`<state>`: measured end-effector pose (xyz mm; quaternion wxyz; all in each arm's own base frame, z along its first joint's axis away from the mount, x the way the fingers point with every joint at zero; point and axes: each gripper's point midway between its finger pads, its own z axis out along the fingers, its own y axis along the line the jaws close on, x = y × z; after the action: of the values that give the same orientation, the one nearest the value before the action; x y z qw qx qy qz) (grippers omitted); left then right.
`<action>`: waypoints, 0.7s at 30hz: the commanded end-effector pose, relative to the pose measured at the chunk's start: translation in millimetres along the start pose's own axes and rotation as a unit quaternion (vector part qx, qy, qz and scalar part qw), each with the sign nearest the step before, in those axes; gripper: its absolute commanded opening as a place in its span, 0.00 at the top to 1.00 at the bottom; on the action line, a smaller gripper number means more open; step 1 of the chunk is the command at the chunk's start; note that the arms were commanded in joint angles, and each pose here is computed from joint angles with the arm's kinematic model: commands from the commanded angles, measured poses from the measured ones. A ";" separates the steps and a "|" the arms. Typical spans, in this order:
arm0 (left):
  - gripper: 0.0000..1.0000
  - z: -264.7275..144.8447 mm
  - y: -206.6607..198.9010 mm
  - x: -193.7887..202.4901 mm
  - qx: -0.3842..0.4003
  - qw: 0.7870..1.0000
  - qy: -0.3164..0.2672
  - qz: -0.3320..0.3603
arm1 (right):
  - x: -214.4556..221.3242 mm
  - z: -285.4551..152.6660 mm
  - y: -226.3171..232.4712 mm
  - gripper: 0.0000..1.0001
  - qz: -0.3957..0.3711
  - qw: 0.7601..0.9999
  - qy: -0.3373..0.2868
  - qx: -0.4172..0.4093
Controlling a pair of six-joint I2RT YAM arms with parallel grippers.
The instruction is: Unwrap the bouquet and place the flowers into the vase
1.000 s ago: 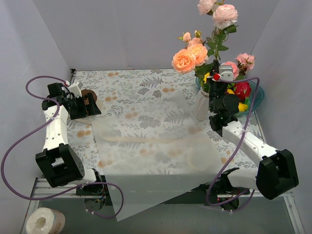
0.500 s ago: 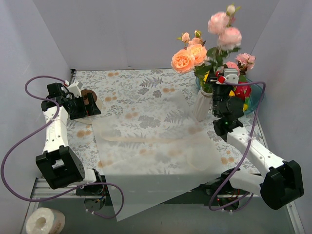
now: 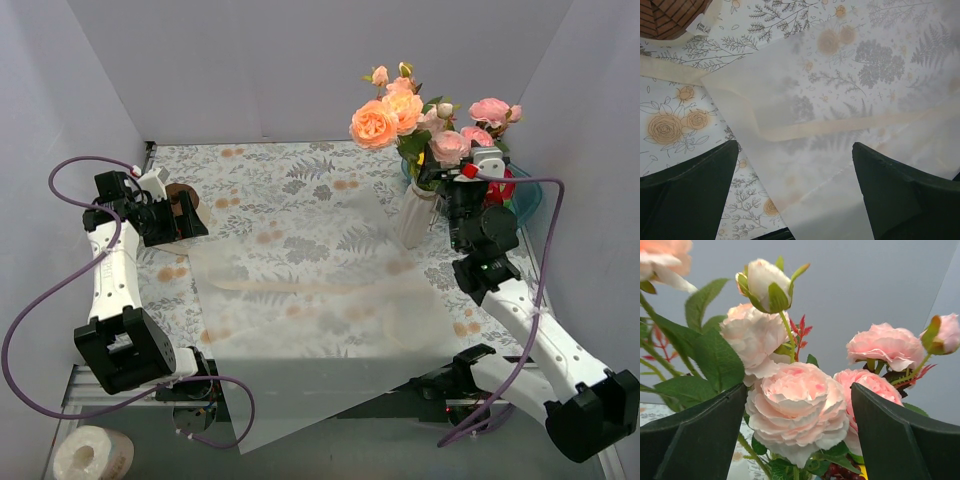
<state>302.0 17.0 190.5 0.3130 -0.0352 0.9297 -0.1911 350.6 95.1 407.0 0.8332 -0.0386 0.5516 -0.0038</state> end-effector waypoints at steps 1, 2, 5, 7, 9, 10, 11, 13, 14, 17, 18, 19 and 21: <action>0.02 -15.8 -13.4 -12.8 0.016 0.999 -0.029 0.010 | -58.7 -12.9 3.0 0.07 0.042 0.997 -0.048 -0.043; 0.02 -16.7 -14.3 -14.6 0.017 0.999 -0.029 0.009 | -63.9 -15.1 6.9 0.07 0.043 0.996 -0.049 -0.057; 0.02 -14.5 -14.5 -15.7 0.020 0.999 -0.025 -0.005 | -64.7 -22.6 27.5 0.07 0.022 0.992 -0.010 -0.122; 0.02 -10.8 -13.4 -10.5 0.022 1.000 -0.017 -0.013 | -63.2 -30.5 39.8 0.07 0.018 0.987 0.006 -0.162; 0.02 -6.2 -11.3 -2.7 0.022 1.000 -0.012 -0.015 | -55.3 -45.8 42.1 0.05 0.020 0.983 0.034 -0.180; 0.02 -7.4 -12.0 -1.2 0.021 1.000 -0.016 -0.014 | -53.9 -51.9 41.1 0.05 0.024 0.982 0.039 -0.183; 0.02 -6.6 -11.7 1.0 0.021 1.000 -0.016 -0.013 | -51.1 -57.8 40.8 0.04 0.030 0.981 0.046 -0.186; 0.02 -6.3 -11.9 6.2 0.020 1.000 -0.015 -0.014 | -36.8 -76.6 41.8 0.03 0.039 0.976 0.073 -0.200; 0.02 -6.2 -11.8 7.2 0.019 1.000 -0.015 -0.015 | -28.5 -82.7 43.2 0.03 0.041 0.974 0.086 -0.205; 0.02 -5.3 -14.2 9.3 0.026 0.999 -0.012 -0.024 | 5.6 -105.7 47.7 0.03 0.052 0.961 0.159 -0.220; 0.02 -4.5 -15.0 9.4 0.027 0.999 -0.012 -0.026 | 12.9 -109.4 48.8 0.02 0.056 0.958 0.176 -0.220; 0.02 -4.7 -15.8 9.2 0.030 0.999 -0.013 -0.028 | 26.0 -117.1 48.1 0.02 0.056 0.952 0.208 -0.218; 0.02 -4.3 -17.2 10.3 0.034 0.999 -0.010 -0.032 | 36.2 -120.4 43.9 0.02 0.097 0.948 0.243 -0.182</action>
<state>291.7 6.1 178.9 0.2926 -0.0593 0.9289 -0.2190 255.7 130.1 375.9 0.7290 -0.1792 0.6447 0.1443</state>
